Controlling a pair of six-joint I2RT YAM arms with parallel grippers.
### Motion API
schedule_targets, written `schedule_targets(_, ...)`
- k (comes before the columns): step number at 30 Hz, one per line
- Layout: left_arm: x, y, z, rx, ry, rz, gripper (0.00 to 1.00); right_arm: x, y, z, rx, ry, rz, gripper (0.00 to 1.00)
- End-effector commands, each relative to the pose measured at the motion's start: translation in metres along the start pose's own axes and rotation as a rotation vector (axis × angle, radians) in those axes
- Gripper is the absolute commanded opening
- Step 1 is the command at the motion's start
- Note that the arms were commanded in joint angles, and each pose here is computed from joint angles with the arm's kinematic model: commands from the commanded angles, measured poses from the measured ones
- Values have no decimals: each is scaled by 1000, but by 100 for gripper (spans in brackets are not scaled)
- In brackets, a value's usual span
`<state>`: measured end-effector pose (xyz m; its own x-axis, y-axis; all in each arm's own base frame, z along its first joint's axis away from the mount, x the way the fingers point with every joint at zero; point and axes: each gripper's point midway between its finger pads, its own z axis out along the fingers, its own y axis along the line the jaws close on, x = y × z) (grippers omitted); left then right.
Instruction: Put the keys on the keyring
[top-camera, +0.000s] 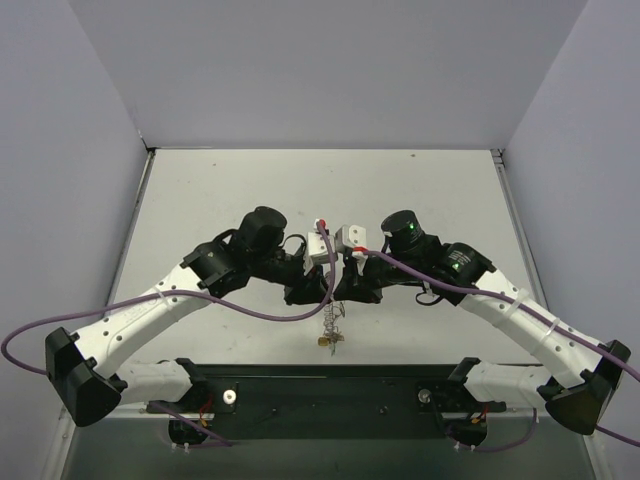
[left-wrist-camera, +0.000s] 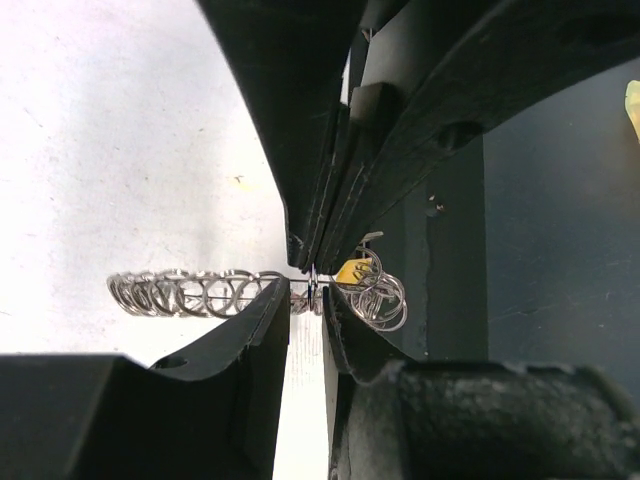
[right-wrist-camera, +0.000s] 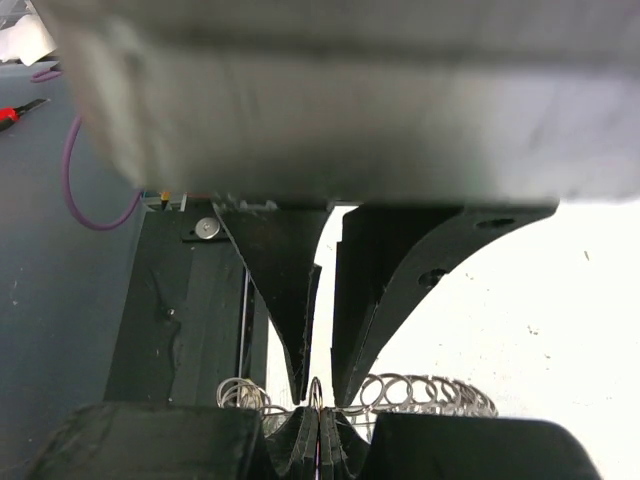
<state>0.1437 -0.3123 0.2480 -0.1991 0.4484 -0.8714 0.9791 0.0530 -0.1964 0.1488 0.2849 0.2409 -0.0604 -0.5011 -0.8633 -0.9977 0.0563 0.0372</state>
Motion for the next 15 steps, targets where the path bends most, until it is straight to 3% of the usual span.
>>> schedule_targets(1, -11, -1, 5, 2, -55, 8, 29, -33, 2, -10, 7, -107, -92, 0)
schedule_targets(9, -16, 0, 7, 1, -71, 15, 19, -32, 3, -9, 2, -107, -90, 0)
schedule_targets(11, -17, 0, 7, 3, -75, 12, 12, -32, 2, -10, 4, -107, -89, 0)
schedule_targets(12, -18, 0, 7, 6, -80, 17, 1, -32, 2, -10, 5, -106, -89, 0)
schedule_targets(15, -17, 0, 9, 11, -80, 12, 0, -31, 2, -9, 6, -104, -86, 0)
